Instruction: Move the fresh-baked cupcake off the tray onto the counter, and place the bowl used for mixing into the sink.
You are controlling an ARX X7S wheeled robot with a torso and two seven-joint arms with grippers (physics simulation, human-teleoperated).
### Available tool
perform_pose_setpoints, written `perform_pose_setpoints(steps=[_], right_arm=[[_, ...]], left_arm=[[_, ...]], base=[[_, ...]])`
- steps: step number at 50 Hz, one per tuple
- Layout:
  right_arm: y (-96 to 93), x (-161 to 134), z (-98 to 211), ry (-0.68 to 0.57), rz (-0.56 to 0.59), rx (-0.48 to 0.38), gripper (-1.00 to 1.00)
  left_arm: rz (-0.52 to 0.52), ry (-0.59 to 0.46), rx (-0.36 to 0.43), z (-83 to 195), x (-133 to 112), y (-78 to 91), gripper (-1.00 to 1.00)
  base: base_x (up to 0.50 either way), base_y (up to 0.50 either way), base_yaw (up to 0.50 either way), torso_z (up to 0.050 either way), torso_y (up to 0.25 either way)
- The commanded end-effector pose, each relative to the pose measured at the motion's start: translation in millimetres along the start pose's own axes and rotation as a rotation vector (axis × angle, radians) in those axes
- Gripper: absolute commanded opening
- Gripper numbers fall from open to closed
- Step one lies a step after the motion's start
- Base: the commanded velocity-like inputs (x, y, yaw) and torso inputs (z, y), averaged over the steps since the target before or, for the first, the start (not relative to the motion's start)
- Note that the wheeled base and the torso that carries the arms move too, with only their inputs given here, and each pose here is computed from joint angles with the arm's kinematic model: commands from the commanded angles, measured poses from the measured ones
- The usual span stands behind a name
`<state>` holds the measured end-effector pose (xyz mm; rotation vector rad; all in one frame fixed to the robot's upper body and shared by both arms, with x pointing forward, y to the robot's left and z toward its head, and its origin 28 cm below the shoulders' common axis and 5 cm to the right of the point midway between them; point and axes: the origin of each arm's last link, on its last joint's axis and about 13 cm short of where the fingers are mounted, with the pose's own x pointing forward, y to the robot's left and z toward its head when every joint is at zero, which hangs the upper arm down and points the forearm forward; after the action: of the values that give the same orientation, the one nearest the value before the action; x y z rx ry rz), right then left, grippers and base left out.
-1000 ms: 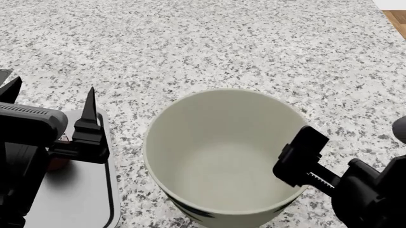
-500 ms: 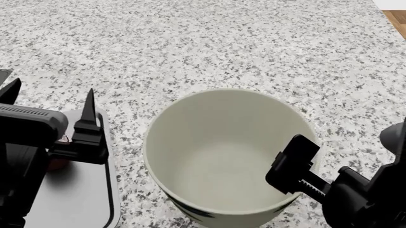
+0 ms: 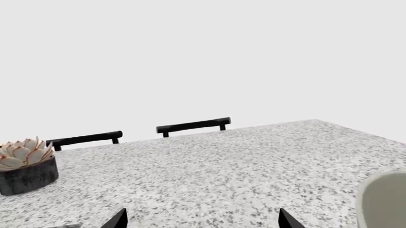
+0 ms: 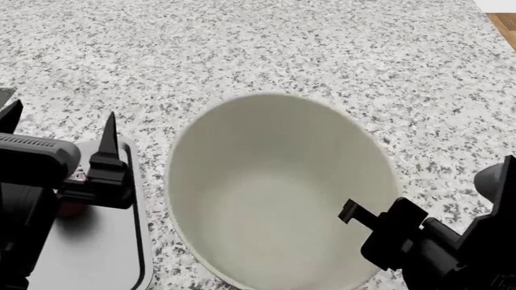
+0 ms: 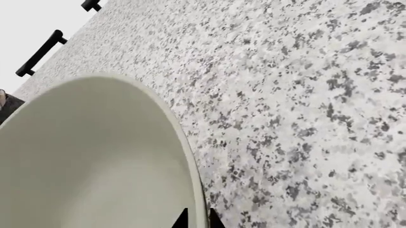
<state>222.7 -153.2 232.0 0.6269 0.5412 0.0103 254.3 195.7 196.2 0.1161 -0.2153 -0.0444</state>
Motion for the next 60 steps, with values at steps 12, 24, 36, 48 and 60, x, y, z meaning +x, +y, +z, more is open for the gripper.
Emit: perform_pose_setpoints(steps=[12, 24, 36, 48, 60], right_arm=[[7.0, -29, 21, -0.169, 0.025, -0.022, -1.00], [17.1, -55, 36, -0.322, 0.010, -0.056, -1.00], [11.0, -51, 33, -0.340, -0.007, -0.068, -1.00], [10.5, -41, 31, -0.318, 0.005, -0.070, -1.00], [8.8, -35, 27, -0.299, 0.005, -0.078, -1.00]], left_arm=[[0.060, -0.068, -0.007, 38, -1, 24.9, 1.00], [0.066, 0.166, -0.096, 73, -4, 53.6, 1.00], [-0.006, 0.476, -0.309, 80, -7, 60.6, 1.00], [0.037, 0.580, -0.263, 70, 5, 59.6, 1.00], [0.013, 0.603, -0.154, 61, 8, 48.9, 1.00]], base=[[0.00, 0.00, 0.00, 0.000, 0.001], [0.00, 0.00, 0.00, 0.000, 0.000], [0.00, 0.00, 0.00, 0.000, 0.000], [0.00, 0.00, 0.00, 0.000, 0.000], [0.00, 0.00, 0.00, 0.000, 0.001]])
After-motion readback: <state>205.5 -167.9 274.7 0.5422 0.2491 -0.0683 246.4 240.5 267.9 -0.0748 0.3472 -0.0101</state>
